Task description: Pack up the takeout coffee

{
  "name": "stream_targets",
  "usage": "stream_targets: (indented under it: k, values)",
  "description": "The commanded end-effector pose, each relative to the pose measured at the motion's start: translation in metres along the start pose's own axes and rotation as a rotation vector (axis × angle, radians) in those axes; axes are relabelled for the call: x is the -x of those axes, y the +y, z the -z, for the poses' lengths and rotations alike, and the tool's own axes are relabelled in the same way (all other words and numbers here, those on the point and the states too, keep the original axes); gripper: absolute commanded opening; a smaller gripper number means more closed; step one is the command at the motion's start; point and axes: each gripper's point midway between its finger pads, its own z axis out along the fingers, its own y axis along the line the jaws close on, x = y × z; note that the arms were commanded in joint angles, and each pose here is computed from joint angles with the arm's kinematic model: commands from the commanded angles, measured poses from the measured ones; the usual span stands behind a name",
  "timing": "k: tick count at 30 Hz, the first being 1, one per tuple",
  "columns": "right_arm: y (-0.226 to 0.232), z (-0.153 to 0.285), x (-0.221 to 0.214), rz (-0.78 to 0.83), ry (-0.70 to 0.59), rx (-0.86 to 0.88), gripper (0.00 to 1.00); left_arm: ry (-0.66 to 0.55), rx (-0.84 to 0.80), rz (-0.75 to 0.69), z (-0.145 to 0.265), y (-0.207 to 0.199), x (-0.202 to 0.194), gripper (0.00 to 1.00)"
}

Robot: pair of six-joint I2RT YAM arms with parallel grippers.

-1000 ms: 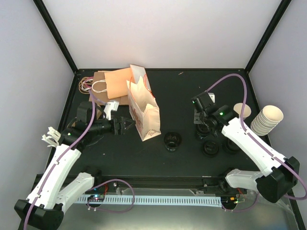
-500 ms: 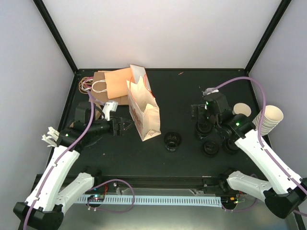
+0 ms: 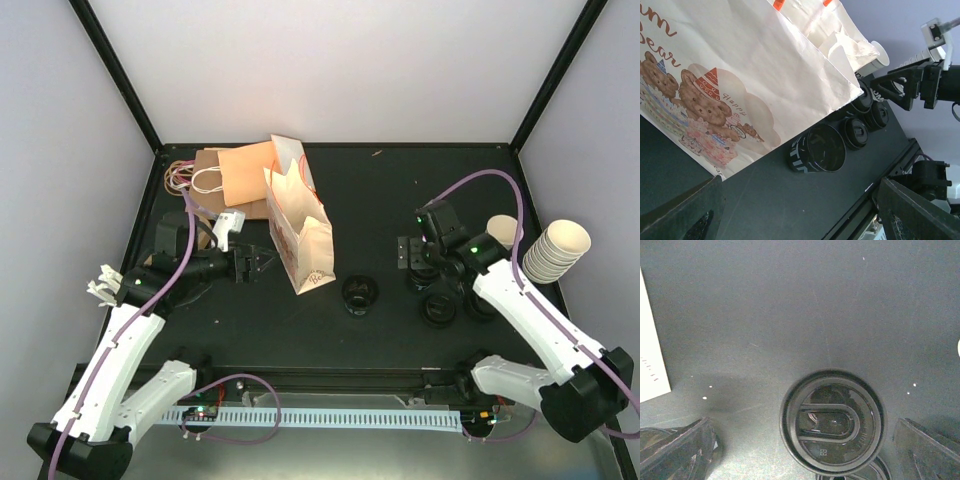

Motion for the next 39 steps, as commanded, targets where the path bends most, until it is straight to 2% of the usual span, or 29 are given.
stream_targets:
  k: [1, 14, 26, 33, 39]
  values:
    - [-0.005, -0.012, -0.012, -0.035, 0.069, 0.000, 1.00, -0.028, -0.001, -0.038, 0.010, -0.009, 0.007, 0.86]
    - [-0.022, -0.036, -0.031, -0.103, 0.149, -0.038, 1.00, -0.025, 0.007, -0.037, 0.010, -0.006, 0.003, 0.86]
    - [-0.026, -0.047, -0.034, -0.112, 0.175, -0.023, 0.90, -0.024, 0.003, -0.030, 0.007, -0.006, 0.004, 0.86]
    - [-0.026, -0.051, -0.035, -0.105, 0.187, -0.022, 0.88, -0.021, 0.005, -0.028, 0.006, -0.004, 0.003, 0.86]
    - [-0.025, -0.053, -0.035, -0.100, 0.194, -0.021, 0.81, -0.017, 0.008, -0.025, 0.005, -0.003, 0.003, 0.86]
